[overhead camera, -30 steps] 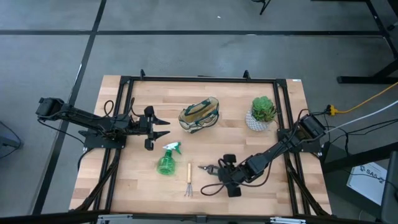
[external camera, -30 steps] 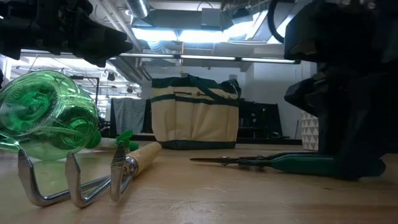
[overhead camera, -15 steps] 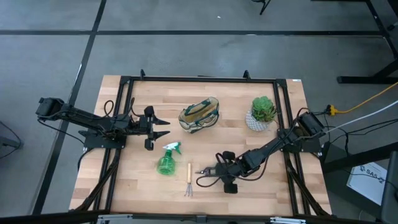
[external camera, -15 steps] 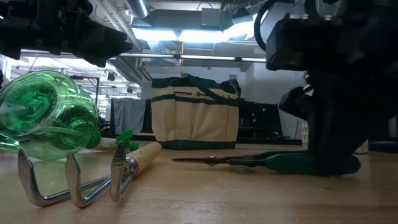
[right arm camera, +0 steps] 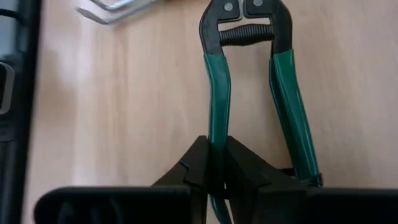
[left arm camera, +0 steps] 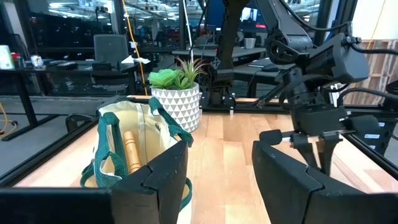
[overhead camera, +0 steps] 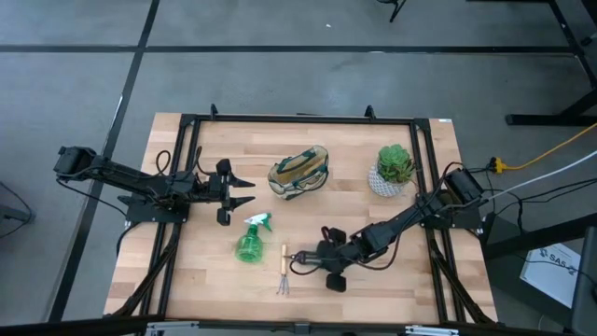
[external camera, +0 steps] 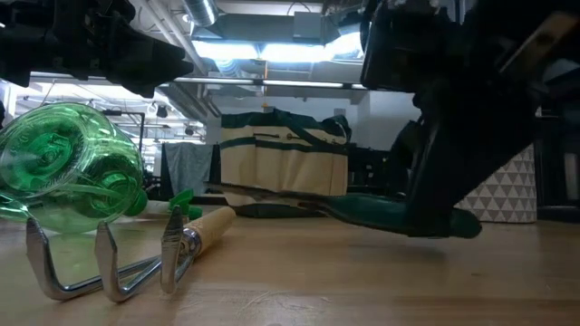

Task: Pick & Place Garden tools in Gardening bag
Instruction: Put the shear scissor into the gardening bag

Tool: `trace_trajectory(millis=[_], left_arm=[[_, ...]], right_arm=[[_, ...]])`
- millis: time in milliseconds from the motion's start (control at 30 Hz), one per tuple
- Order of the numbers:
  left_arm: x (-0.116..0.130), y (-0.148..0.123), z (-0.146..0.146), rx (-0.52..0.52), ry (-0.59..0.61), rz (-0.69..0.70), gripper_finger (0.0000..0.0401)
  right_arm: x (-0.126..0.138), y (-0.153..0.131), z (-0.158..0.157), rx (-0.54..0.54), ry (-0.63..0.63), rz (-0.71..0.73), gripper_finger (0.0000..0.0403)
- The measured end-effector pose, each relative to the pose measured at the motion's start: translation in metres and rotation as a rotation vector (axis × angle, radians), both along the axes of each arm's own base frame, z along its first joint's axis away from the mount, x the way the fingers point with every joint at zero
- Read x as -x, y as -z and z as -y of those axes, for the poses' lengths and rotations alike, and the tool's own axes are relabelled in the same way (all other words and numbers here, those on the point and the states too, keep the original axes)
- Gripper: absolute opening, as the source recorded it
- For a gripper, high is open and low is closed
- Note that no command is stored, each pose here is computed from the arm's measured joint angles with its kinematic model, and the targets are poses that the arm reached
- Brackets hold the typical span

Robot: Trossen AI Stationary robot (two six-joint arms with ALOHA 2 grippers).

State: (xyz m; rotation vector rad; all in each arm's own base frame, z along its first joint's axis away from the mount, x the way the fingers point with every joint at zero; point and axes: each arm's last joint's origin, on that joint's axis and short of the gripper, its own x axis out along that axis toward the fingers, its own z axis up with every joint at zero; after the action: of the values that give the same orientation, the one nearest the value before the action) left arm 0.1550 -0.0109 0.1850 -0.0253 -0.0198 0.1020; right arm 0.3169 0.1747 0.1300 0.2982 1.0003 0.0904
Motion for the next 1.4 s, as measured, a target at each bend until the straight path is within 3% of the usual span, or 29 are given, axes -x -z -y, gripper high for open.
trace_trajectory(millis=[333,900,1133,1400], left_arm=[[0.0,0.0,0.0,0.0,0.0,0.0,0.0176],[0.0,0.0,0.0,0.0,0.0,-0.002,0.0176],[0.0,0.001,0.0,-0.001,0.0,-0.006,0.0177],[0.0,0.001,0.0,-0.001,0.0,-0.009,0.0178]], right_arm=[[-0.007,-0.016,0.0,-0.108,0.025,0.085,0.0036],[0.026,-0.137,0.022,-0.191,-0.041,0.43,0.0036],[0.044,-0.171,0.048,-0.137,0.014,0.525,0.0036],[0.047,-0.179,0.078,-0.056,0.083,0.521,0.0036]])
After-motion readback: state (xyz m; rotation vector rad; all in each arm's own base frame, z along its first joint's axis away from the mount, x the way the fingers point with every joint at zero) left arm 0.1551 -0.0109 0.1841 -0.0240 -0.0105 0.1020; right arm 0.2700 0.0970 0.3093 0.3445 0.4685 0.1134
